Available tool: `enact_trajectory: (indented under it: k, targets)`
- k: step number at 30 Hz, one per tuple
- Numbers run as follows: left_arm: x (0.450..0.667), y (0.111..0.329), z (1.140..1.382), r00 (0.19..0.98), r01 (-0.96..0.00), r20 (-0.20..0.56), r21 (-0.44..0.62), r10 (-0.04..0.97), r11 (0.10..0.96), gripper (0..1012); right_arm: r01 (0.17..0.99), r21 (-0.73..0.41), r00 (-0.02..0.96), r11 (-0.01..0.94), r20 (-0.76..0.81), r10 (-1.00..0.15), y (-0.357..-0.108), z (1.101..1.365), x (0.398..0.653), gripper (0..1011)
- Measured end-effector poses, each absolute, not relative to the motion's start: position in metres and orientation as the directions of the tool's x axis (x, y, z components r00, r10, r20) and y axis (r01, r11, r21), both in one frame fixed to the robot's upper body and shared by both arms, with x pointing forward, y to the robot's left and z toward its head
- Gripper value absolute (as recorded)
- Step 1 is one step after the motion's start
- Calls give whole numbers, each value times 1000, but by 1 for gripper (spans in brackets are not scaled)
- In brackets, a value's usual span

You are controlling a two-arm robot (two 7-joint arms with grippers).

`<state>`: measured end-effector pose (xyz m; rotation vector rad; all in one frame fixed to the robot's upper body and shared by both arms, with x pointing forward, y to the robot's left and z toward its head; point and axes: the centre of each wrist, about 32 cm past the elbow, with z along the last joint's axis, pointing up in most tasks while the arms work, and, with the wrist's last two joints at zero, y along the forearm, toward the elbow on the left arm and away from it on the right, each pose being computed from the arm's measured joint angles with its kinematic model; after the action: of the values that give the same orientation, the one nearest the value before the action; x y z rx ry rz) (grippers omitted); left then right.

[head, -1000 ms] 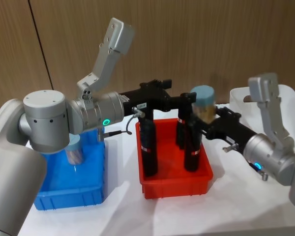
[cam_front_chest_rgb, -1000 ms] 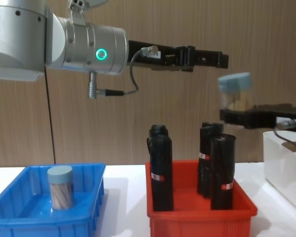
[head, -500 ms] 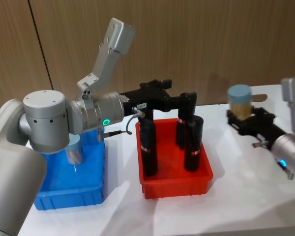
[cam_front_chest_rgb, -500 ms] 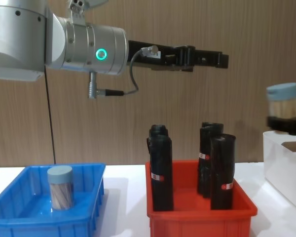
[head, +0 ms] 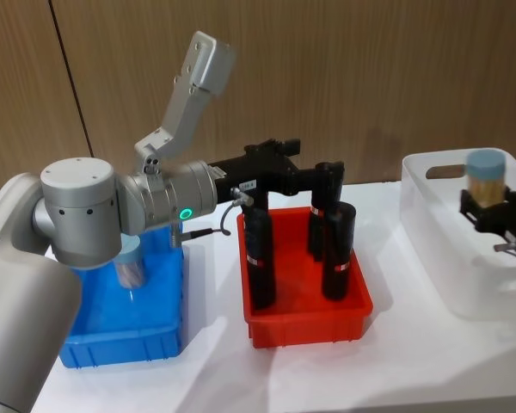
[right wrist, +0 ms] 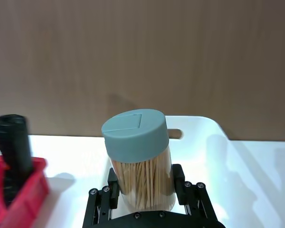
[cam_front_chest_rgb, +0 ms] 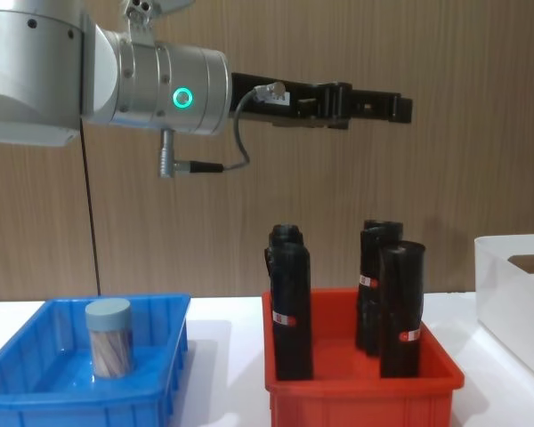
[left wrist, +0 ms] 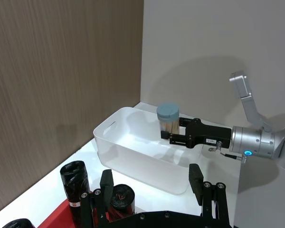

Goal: Pick the cotton swabs from the blue box and place them into the white box.

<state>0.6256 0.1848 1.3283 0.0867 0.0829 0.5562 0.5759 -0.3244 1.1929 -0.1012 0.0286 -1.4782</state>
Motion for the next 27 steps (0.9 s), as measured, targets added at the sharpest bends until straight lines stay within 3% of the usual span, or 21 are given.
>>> enact_trajectory:
  k: [12,23,27]
  targets:
    - [626,185,1328,846,-523,-55,105,530,846,1004,993,-120,12,8,32,-999,-348,1181,584,674]
    - [626,185,1328,846,-523,-55,105,530,846,1004,992,-128,-16,-19,22,-1000,-356,1176,587,963]
    - [626,185,1328,846,-523,-55,105,530,846,1004,992,-128,-22,-25,20,-1000,-357,1175,588,1001]
